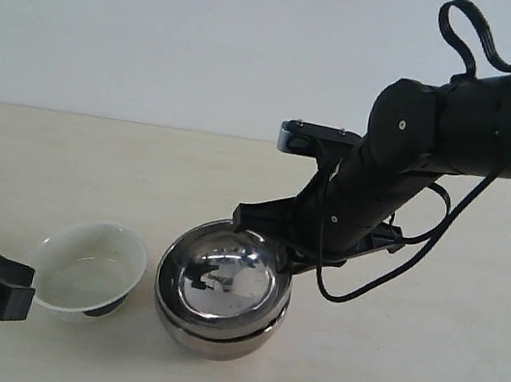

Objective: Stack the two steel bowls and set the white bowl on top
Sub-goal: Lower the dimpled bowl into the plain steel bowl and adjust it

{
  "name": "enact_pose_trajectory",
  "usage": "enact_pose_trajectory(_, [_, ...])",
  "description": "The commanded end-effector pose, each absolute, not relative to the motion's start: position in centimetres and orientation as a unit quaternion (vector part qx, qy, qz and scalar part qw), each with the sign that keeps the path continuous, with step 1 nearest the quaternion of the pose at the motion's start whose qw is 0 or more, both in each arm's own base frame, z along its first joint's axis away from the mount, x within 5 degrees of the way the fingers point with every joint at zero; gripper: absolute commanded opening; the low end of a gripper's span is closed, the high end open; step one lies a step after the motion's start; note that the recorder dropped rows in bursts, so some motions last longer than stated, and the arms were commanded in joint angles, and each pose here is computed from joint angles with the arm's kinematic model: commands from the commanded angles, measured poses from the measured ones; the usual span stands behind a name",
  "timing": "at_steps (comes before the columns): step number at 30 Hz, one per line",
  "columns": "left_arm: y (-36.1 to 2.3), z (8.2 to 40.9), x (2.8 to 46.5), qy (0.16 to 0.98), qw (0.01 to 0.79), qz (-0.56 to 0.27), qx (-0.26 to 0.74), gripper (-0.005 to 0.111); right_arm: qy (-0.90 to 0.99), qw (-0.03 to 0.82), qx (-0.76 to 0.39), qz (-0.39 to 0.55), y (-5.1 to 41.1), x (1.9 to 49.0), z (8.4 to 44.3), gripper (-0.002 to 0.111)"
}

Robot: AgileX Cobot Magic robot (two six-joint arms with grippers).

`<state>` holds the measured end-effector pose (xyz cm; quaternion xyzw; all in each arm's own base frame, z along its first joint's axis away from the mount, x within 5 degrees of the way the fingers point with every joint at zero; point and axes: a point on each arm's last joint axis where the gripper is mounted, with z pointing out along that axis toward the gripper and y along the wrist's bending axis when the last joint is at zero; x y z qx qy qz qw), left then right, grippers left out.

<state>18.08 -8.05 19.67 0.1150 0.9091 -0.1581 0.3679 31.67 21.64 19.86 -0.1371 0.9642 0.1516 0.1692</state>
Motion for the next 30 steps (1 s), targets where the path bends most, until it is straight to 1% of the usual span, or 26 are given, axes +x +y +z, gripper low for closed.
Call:
enact_pose_trajectory(1, [-8.05,19.47,17.97,0.911,0.363,-0.158,0.116,0.004,0.962,0.176,-0.142,0.155,21.76,31.69,20.13,0.024])
enact_pose_trajectory(3, [-8.05,19.47,17.97,0.911,0.363,-0.158,0.116,0.004,0.962,0.174,-0.142,0.154,21.74,31.66,20.12,0.031])
enact_pose_trajectory(5, [-8.05,19.47,17.97,0.911,0.363,-0.158,0.116,0.004,0.963,0.171,-0.143,0.153,21.71,31.61,20.09,0.035])
enact_pose_trajectory(13, [-8.05,19.47,17.97,0.911,0.363,-0.158,0.116,0.004,0.965,0.165,-0.171,0.113,21.08,31.54,19.92,0.035])
enact_pose_trajectory(23, [-8.01,19.49,18.01,0.910,0.366,-0.156,0.115,0.004,0.965,0.174,-0.160,0.117,21.14,31.70,19.99,0.034])
enact_pose_trajectory(26, [-8.01,19.49,18.01,0.910,0.366,-0.156,0.115,0.004,0.965,0.174,-0.160,0.117,21.14,31.70,19.99,0.024])
enact_pose_trajectory(27, [-8.01,19.49,18.01,0.910,0.366,-0.156,0.115,0.004,0.965,0.173,-0.161,0.116,21.13,31.69,19.99,0.016])
enact_pose_trajectory(30, [-8.01,19.49,18.01,0.910,0.366,-0.156,0.115,0.004,0.964,0.174,-0.164,0.116,21.13,31.69,19.99,0.000])
